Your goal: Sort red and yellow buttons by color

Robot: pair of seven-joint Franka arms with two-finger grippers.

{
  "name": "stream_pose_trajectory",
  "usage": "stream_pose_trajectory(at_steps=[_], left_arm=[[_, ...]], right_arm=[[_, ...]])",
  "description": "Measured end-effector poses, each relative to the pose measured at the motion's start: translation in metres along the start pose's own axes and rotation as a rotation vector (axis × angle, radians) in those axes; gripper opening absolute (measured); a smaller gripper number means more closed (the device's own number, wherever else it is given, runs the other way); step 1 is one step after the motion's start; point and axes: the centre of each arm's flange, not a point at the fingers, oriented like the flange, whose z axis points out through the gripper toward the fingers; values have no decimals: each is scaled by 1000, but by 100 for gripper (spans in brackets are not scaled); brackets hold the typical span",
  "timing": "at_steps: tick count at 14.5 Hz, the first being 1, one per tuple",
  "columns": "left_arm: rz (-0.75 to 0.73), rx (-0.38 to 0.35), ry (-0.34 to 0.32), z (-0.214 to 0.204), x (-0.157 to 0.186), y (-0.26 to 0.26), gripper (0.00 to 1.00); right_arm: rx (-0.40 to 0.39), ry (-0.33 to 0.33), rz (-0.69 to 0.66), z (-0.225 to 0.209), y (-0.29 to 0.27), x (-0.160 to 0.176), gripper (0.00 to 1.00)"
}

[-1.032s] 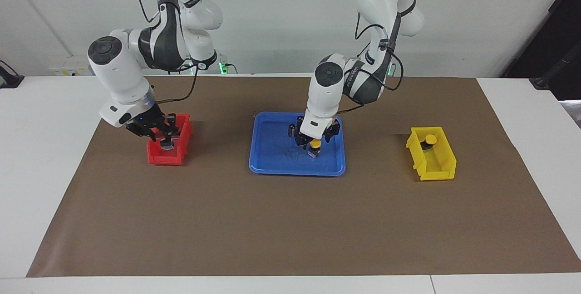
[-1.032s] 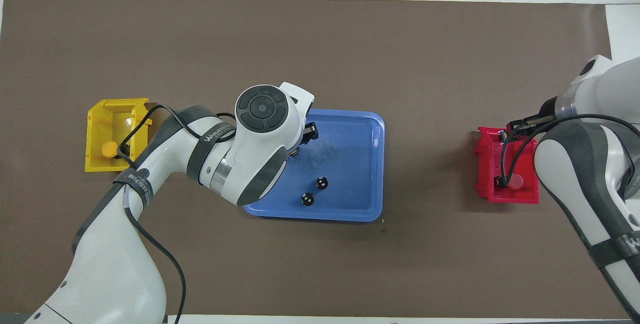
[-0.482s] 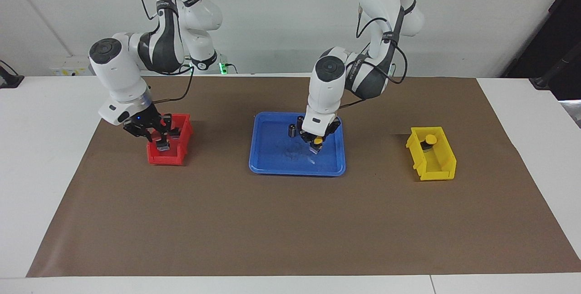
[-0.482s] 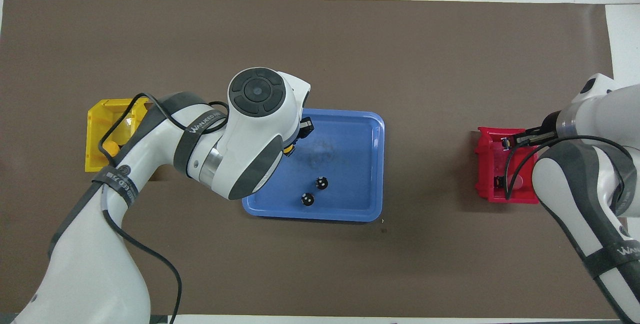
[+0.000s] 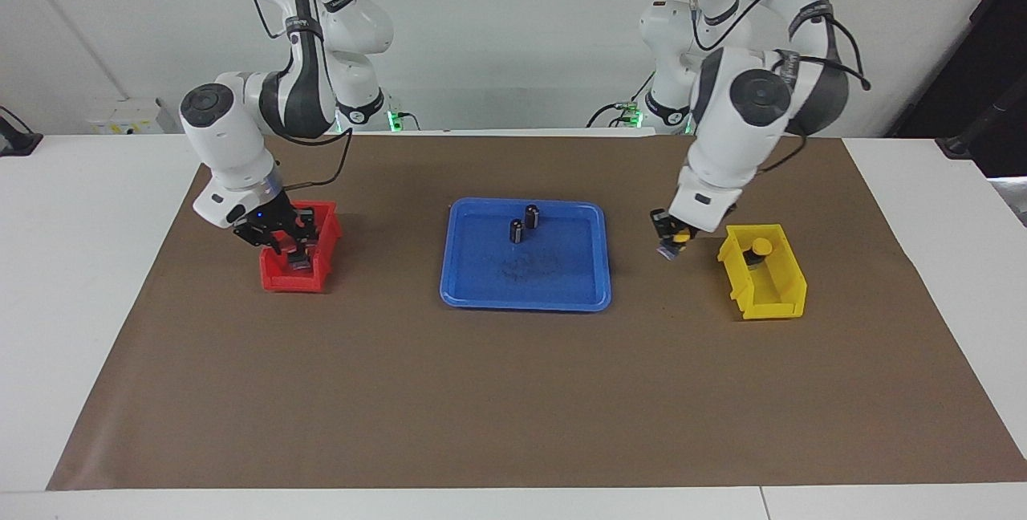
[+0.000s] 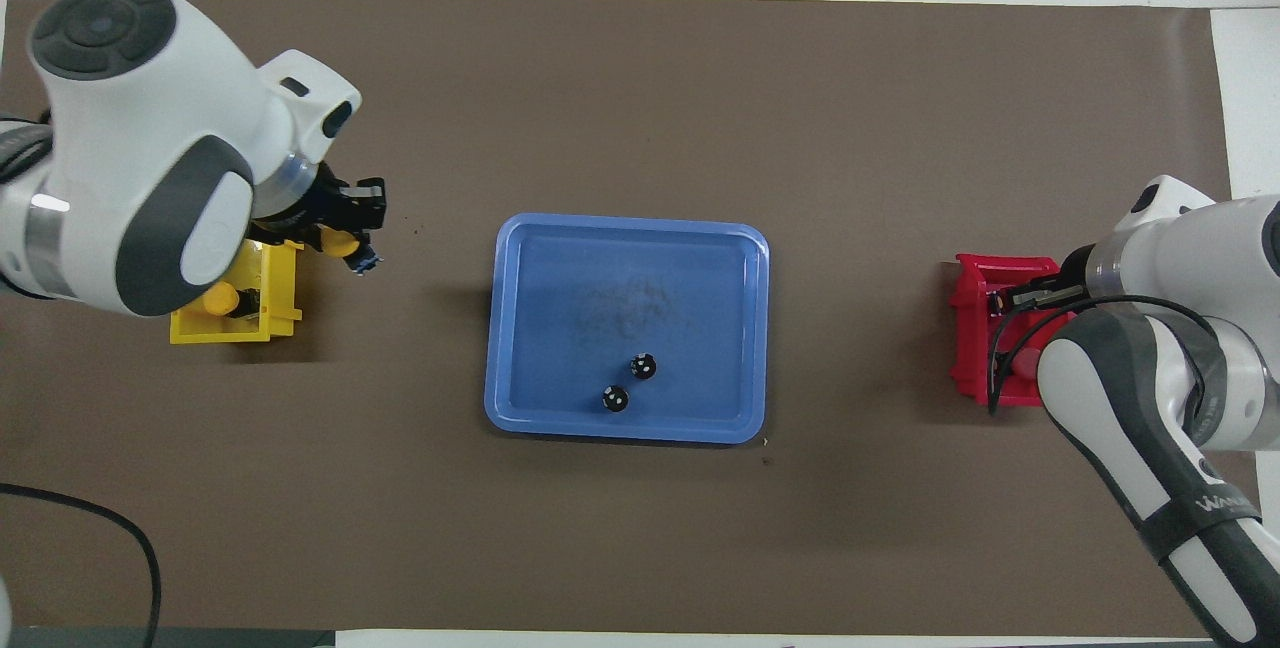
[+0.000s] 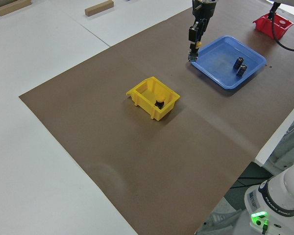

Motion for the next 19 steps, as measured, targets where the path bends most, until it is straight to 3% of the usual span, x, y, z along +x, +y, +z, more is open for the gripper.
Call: stream_pose_trajectory(at_steps=[5,12,14,15,16,18,19], left_arm=[[50,-24,27,7,27,-114,41],[56,-34,127,73,30,-122,41],[57,-35,139,82,29,-121,41],[57,-36,145,85,29,-121,41],[58,-36,150,90,29,-121,41],[58,-36,154,101,30,-120,41],[60,-36,154,105,30,-120,41]], right_arm=[[-1,8,-2,19,-4,-10,41],[-6,26,-3,21,-5,-13,44],[-6,26,-4,20,-5,-12,60],[-5,19,-4,17,-4,-10,60],[-1,3,-3,7,-3,-5,67],[2,-17,-2,-29,3,12,85],[2,-20,-2,-54,5,22,85]])
